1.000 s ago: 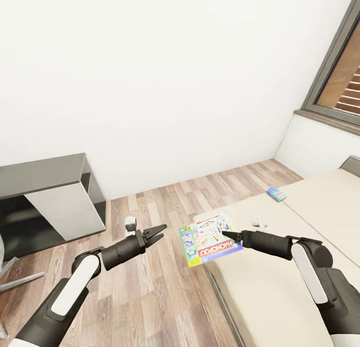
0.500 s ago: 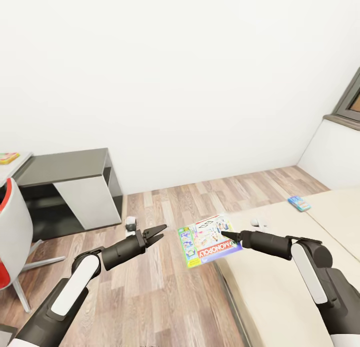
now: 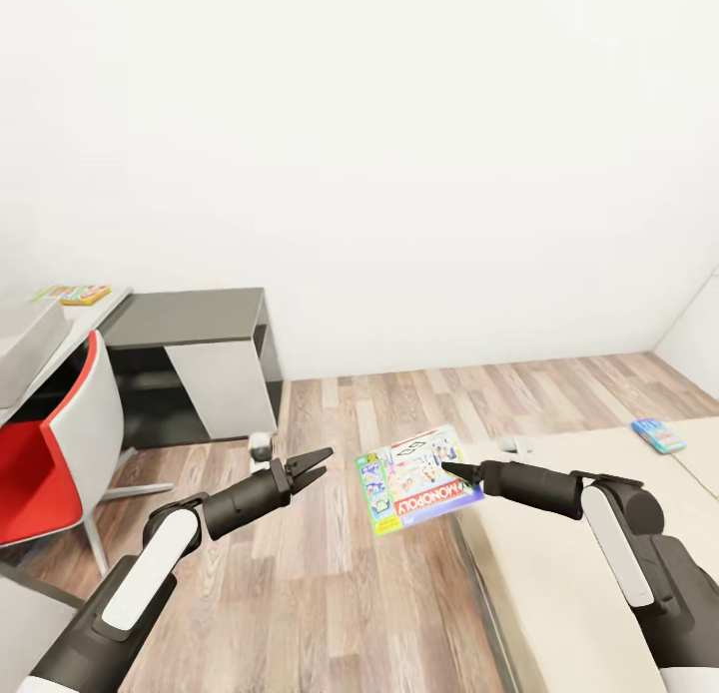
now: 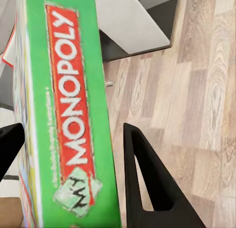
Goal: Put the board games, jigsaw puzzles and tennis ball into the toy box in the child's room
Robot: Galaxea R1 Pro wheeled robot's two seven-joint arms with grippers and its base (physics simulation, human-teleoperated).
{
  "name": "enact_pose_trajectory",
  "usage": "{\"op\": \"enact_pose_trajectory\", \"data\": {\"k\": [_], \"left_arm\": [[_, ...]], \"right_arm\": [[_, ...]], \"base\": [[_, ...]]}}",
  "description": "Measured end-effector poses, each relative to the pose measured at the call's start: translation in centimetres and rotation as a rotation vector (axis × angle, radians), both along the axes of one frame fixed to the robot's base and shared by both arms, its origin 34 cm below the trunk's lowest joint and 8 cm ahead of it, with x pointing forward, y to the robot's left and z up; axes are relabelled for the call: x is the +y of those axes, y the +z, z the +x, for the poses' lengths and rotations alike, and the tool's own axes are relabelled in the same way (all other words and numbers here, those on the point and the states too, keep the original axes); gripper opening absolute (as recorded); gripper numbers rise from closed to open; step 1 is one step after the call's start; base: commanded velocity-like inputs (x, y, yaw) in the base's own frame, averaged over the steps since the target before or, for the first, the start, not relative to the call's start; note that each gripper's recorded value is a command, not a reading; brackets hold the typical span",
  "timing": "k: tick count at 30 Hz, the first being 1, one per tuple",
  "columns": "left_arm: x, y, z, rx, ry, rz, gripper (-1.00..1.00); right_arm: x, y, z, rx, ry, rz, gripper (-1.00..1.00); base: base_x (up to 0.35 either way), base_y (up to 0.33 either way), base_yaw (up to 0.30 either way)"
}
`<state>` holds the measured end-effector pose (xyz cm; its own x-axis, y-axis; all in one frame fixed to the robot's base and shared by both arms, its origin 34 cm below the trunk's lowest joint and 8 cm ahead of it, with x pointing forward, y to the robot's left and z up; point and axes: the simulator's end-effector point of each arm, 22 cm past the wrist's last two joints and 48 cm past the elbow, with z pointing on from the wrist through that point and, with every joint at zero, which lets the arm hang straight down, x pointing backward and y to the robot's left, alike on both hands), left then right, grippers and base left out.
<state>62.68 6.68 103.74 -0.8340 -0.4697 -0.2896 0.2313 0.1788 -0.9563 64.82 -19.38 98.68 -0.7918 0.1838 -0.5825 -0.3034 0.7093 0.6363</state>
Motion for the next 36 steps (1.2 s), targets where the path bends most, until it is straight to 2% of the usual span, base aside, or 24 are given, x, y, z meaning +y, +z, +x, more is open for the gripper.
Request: {"op": "enact_pose_trajectory", "data": {"k": [7, 15, 36], "left_arm": [[0.1, 0.0, 0.1, -0.001, 0.002, 0.000, 1.00], [0.7, -0.1, 0.1, -0.003, 0.005, 0.010, 1.00], [4.8, -1.9, 0.4, 0.005, 0.021, 0.103, 1.00]], "right_arm": [[0.0, 0.1, 0.0, 0.001, 0.000, 0.004, -1.00], [0.0, 0.0, 0.0, 0.001, -0.002, 0.001, -1.00], [-0.2, -0.3, 0.0, 0.002, 0.000, -0.018, -1.00]], "base": [[0.000, 0.000, 0.228], [0.000, 0.000, 0.075], [0.000, 0.000, 0.010]]}}
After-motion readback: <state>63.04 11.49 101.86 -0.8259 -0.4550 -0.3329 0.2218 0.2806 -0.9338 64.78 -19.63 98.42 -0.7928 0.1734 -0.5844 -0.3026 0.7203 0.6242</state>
